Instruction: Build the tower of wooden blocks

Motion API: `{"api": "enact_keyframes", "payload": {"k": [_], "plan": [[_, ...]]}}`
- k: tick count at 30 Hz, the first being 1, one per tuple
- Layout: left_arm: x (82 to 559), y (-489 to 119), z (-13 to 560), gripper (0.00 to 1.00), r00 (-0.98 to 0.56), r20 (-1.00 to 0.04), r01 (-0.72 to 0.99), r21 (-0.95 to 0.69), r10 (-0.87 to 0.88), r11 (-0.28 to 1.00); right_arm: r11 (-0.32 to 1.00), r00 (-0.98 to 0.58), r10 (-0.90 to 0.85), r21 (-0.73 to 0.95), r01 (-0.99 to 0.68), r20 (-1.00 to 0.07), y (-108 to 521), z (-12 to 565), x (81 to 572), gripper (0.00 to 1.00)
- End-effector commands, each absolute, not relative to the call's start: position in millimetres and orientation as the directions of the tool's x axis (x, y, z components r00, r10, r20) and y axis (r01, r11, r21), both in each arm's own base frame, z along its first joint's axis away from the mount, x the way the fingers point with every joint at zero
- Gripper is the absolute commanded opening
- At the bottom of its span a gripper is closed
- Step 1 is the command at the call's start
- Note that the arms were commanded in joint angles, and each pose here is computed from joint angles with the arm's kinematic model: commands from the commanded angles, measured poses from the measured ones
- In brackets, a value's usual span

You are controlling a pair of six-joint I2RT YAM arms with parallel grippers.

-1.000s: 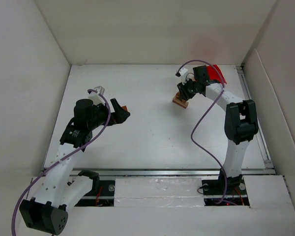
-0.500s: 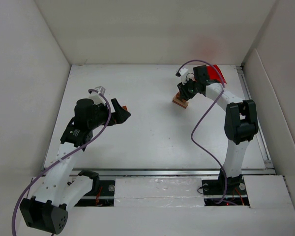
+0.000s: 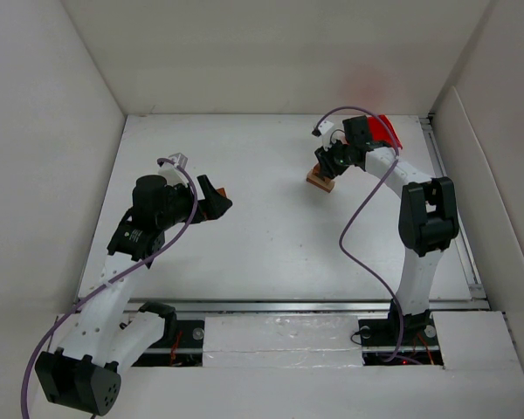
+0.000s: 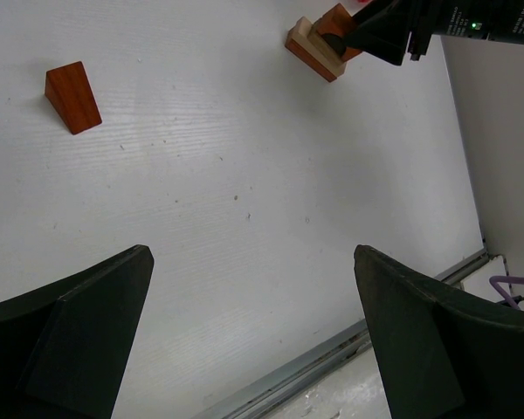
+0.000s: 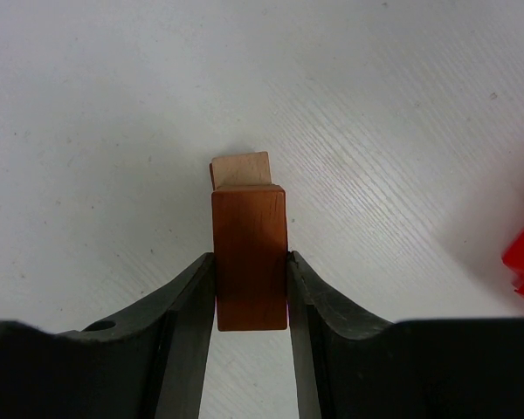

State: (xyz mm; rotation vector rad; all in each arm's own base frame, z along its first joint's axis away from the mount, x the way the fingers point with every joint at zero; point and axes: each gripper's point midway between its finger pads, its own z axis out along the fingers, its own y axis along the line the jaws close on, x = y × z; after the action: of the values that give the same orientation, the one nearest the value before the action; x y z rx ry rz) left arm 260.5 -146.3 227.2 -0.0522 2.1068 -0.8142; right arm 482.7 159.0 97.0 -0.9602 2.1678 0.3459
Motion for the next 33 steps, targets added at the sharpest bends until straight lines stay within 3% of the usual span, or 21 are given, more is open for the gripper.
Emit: {"api": "enact_keyframes", "payload": {"k": [1,8,14,17,20,21,28,33], "plan": [[260.8,-148.3,226.8,0.99,-0.628,-0.719,0.271,-0.56,-0.297,0.783,0.686,-0.419,-0.523,-0.075,-0.724,-0.742,161.2,116.8,495.0,0.42],[260.4,-148.5,227.3,0.99,-0.626,-0.721,0.273,-0.56,-0.298,0.782,0.678,-0.417,-0.52,-0.064,-0.732,-0.745,163.7,115.7,494.3,0.44],[260.1,-148.4,227.1,0.99,-0.626,-0.721,0.274,-0.56,-0.298,0.782,0.673,-0.415,-0.522,-0.06,-0.738,-0.745,168.5,114.6,492.5,0.52],[260.1,-148.6,227.4,0.99,-0.625,-0.721,0.275,-0.561,-0.297,0.781,0.676,-0.418,-0.521,-0.061,-0.734,-0.745,167.9,114.8,492.7,0.68],[259.6,-148.2,228.3,0.99,-0.622,-0.724,0.277,-0.559,-0.297,0.782,0.682,-0.416,-0.519,-0.068,-0.729,-0.746,166.8,117.0,493.3,0.95],[259.6,-148.3,228.3,0.99,-0.623,-0.723,0.276,-0.56,-0.298,0.781,0.684,-0.412,-0.514,-0.07,-0.726,-0.752,167.1,120.3,494.0,1.0],[266.5,-143.4,223.0,0.99,-0.623,-0.715,0.231,-0.554,-0.316,0.8,0.7,-0.307,-0.444,-0.112,-0.705,-0.842,179.2,191.9,482.6,1.0],[279.0,-139.7,220.3,0.99,-0.616,-0.688,0.152,-0.581,-0.383,0.8,0.816,-0.179,-0.372,-0.229,-0.53,-0.911,214.2,293.2,443.0,1.0]]}}
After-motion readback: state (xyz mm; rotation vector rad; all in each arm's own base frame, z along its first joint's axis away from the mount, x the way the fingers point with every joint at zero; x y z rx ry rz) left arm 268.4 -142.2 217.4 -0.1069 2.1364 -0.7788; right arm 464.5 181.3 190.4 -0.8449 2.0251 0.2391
